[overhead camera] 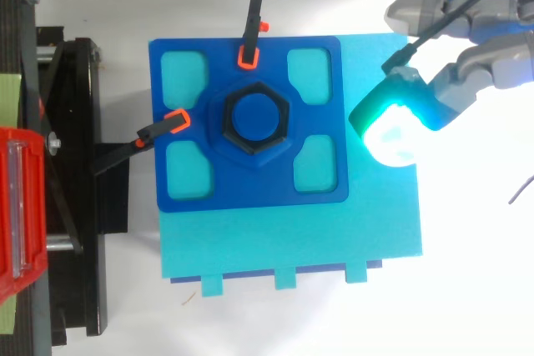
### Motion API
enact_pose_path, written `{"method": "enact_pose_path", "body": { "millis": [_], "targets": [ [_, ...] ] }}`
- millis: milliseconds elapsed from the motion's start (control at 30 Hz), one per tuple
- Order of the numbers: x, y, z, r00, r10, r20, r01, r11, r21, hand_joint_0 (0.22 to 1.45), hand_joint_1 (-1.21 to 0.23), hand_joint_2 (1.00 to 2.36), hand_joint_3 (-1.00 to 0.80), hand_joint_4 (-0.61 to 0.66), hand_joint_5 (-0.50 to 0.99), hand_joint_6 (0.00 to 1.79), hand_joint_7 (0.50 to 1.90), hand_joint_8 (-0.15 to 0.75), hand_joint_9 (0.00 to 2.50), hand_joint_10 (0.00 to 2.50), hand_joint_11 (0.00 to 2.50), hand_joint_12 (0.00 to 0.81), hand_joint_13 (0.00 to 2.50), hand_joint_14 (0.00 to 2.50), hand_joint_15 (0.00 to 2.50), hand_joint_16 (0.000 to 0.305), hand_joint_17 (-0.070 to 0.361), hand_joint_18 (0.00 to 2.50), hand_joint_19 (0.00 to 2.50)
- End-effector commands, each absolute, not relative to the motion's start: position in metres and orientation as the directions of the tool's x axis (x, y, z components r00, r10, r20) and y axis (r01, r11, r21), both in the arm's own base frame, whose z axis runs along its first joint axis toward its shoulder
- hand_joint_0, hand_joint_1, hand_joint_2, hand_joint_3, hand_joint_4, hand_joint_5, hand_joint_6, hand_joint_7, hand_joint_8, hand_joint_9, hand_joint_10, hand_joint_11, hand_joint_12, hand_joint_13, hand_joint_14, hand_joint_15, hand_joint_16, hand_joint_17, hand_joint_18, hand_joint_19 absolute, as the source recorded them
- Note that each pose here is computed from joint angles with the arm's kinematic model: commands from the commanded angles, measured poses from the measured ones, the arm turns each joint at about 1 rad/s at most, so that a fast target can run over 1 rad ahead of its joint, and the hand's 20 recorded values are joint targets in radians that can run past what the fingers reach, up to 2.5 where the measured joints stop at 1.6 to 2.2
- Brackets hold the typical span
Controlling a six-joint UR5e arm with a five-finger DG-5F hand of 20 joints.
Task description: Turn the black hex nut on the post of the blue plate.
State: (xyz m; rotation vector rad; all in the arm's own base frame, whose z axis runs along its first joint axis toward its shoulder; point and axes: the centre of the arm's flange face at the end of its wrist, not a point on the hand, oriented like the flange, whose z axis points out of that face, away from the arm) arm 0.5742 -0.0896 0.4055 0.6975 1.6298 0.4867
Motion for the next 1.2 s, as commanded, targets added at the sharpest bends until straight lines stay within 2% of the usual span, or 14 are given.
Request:
{"method": "enact_pose_path", "body": {
  "millis": [0,100,200,300,400,500,600,700,800,900,1000,1167],
  "targets": [
    [0.5739,-0.0896,0.4064,-0.081,0.681,-0.728,0.169,0.729,0.663,0.43,-0.46,1.0,-0.5,-0.03,-0.27,0.5,0.68,0.073,0.0,0.0,0.0,0.269,0.0,0.0,0.03,0.041,0.091,0.0,0.1],
    [0.5742,-0.0896,0.4055,-0.082,0.681,-0.728,0.17,0.729,0.663,0.43,-0.46,1.0,-0.5,-0.02,-0.26,0.5,0.62,0.079,0.0,0.0,0.0,0.272,0.0,0.0,0.03,0.041,0.093,0.0,0.1],
    [0.5742,-0.0896,0.4055,-0.082,0.681,-0.728,0.17,0.729,0.663,0.43,-0.46,1.0,-0.5,-0.01,-0.26,0.5,0.68,0.082,0.0,0.0,0.0,0.275,0.0,0.0,0.04,0.042,0.094,0.0,0.11],
    [0.5742,-0.0896,0.4055,-0.082,0.681,-0.728,0.17,0.729,0.663,0.42,-0.44,1.0,-0.5,0.0,-0.26,0.5,0.63,0.089,0.0,0.0,0.0,0.284,0.0,0.0,0.03,0.043,0.096,0.0,0.12],
    [0.5742,-0.0896,0.4055,-0.082,0.681,-0.728,0.17,0.729,0.663,0.42,-0.43,1.0,-0.5,0.0,-0.26,0.5,0.67,0.09,0.0,0.0,0.0,0.285,0.0,0.0,0.04,0.043,0.096,0.0,0.12],
    [0.5742,-0.0896,0.4055,-0.082,0.681,-0.728,0.17,0.729,0.663,0.43,-0.42,1.0,-0.5,0.01,-0.26,0.5,0.61,0.088,0.0,0.0,0.0,0.283,0.0,0.0,0.02,0.043,0.097,0.0,0.12],
    [0.5742,-0.0896,0.4055,-0.082,0.681,-0.728,0.17,0.729,0.663,0.43,-0.39,1.0,-0.5,0.01,-0.27,0.5,0.66,0.082,0.0,0.0,0.0,0.279,0.0,0.0,0.04,0.042,0.095,0.0,0.13],
    [0.5742,-0.0896,0.4055,-0.082,0.681,-0.728,0.17,0.729,0.663,0.43,-0.37,1.0,-0.5,0.01,-0.27,0.5,0.63,0.088,0.0,0.0,0.0,0.283,0.0,0.0,0.02,0.044,0.099,0.0,0.13],
    [0.5742,-0.0896,0.4055,-0.082,0.681,-0.728,0.17,0.729,0.663,0.43,-0.37,1.0,-0.5,0.02,-0.27,0.5,0.67,0.083,0.0,0.0,0.0,0.281,0.0,0.0,0.04,0.044,0.099,0.0,0.13],
    [0.5739,-0.0896,0.4064,-0.081,0.681,-0.728,0.169,0.729,0.663,0.43,-0.37,1.0,-0.5,0.02,-0.27,0.5,0.62,0.087,0.0,0.0,0.0,0.283,0.0,0.0,0.03,0.045,0.1,0.0,0.13],
    [0.5742,-0.0896,0.4055,-0.082,0.681,-0.728,0.17,0.729,0.663,0.44,-0.37,1.0,-0.5,0.02,-0.27,0.5,0.67,0.082,0.0,0.0,0.0,0.279,0.0,0.0,0.04,0.044,0.099,0.0,0.13],
    [0.5742,-0.0896,0.4055,-0.082,0.681,-0.728,0.17,0.729,0.663,0.44,-0.37,1.0,-0.5,0.03,-0.27,0.5,0.62,0.087,0.0,0.0,0.0,0.279,0.0,0.0,0.03,0.045,0.1,0.0,0.13]
  ]
}}
